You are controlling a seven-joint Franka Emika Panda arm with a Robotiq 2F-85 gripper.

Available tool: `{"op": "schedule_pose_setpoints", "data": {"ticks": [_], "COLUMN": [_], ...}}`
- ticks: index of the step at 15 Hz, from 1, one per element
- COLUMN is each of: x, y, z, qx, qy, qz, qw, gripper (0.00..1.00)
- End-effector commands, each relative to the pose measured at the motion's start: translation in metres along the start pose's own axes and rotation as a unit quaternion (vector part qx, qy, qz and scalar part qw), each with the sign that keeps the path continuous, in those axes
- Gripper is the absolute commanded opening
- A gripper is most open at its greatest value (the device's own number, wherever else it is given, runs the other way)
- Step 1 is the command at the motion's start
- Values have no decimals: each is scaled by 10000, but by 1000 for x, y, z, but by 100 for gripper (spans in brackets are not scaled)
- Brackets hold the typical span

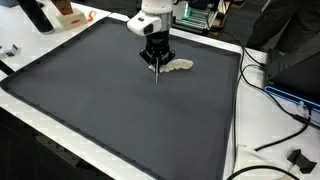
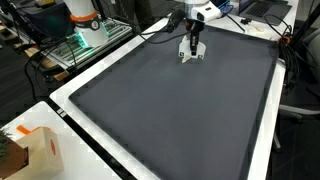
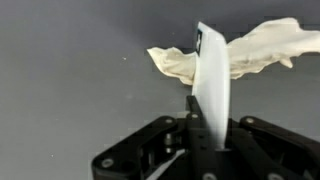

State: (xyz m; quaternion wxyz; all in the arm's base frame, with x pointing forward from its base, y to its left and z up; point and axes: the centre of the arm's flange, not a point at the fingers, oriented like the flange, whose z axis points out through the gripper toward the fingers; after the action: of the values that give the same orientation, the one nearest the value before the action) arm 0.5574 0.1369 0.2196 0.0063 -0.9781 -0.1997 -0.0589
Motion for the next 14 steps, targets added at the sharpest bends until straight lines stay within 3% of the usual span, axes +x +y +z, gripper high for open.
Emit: {"op": "schedule_pose_setpoints", "data": {"ticks": [1, 8, 14], "x": [-18, -48, -64], "y": [-14, -28, -26], "z": [-3, -31, -42], "qx": [-133, -329, -378], "qy": [-111, 210, 129], "qz": [0, -72, 17], "qw": [9998, 9992, 9992], "gripper": [1, 1, 1]}}
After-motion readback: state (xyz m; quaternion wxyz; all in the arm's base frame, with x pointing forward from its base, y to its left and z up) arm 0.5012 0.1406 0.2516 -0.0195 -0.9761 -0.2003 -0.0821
